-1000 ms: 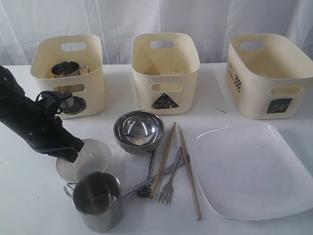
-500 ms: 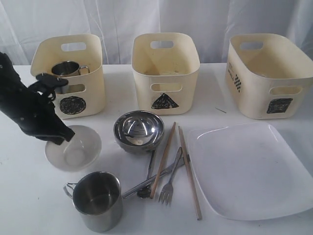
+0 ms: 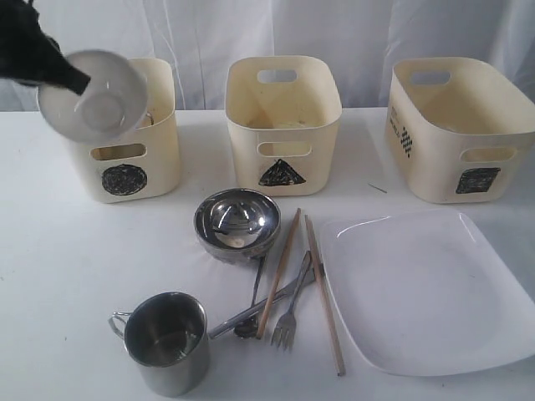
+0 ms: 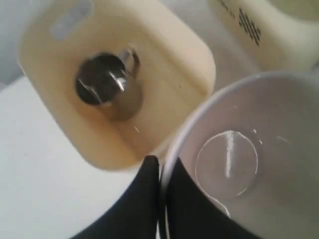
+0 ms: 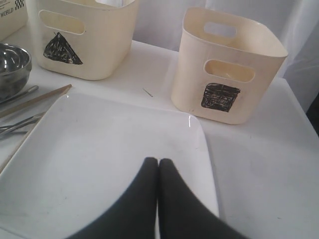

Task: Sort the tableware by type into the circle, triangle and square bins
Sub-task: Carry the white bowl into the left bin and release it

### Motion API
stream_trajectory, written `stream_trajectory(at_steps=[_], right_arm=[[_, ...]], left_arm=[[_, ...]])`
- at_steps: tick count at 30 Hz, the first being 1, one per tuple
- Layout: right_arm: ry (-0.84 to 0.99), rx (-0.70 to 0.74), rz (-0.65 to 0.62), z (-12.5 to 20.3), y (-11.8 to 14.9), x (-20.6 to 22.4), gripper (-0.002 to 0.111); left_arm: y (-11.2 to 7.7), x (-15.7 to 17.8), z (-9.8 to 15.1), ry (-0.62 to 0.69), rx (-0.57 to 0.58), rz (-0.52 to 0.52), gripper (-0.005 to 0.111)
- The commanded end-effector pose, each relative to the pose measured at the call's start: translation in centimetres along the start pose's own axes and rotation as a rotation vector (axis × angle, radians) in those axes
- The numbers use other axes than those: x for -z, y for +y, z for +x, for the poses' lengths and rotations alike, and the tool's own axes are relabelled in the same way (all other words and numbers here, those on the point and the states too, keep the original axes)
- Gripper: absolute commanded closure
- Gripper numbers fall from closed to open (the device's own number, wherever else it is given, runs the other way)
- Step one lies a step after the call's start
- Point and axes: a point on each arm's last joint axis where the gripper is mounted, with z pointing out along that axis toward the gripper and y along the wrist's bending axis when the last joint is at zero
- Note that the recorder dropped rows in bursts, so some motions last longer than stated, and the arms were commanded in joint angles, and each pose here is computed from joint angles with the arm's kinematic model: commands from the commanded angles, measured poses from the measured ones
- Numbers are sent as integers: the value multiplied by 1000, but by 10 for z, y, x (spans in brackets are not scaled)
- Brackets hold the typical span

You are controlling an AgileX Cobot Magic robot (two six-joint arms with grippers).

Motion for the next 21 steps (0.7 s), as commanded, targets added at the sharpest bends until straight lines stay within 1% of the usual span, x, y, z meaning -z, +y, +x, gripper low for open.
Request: stream_trajectory(at_steps=[1, 2, 5, 8, 12, 16, 21], right_arm=[[-8, -7, 2, 1, 0, 0, 108], [-8, -7, 2, 1, 0, 0, 108], [-8, -7, 2, 1, 0, 0, 108], [-8, -7, 2, 1, 0, 0, 108], [-8, -7, 2, 1, 0, 0, 108], [-8, -7, 2, 1, 0, 0, 108], [-8, -7, 2, 1, 0, 0, 108]], left_arm=[[23, -1, -28, -87, 18, -94, 107], [28, -7, -32, -87, 39, -101, 107], [53, -33, -40, -75, 112, -131, 107], [78, -62, -41, -62, 209, -156, 107], [102, -106, -40, -63, 308, -134, 107], [111, -135, -42, -69, 332, -123, 107], [112, -164, -35, -46, 346, -106, 107]])
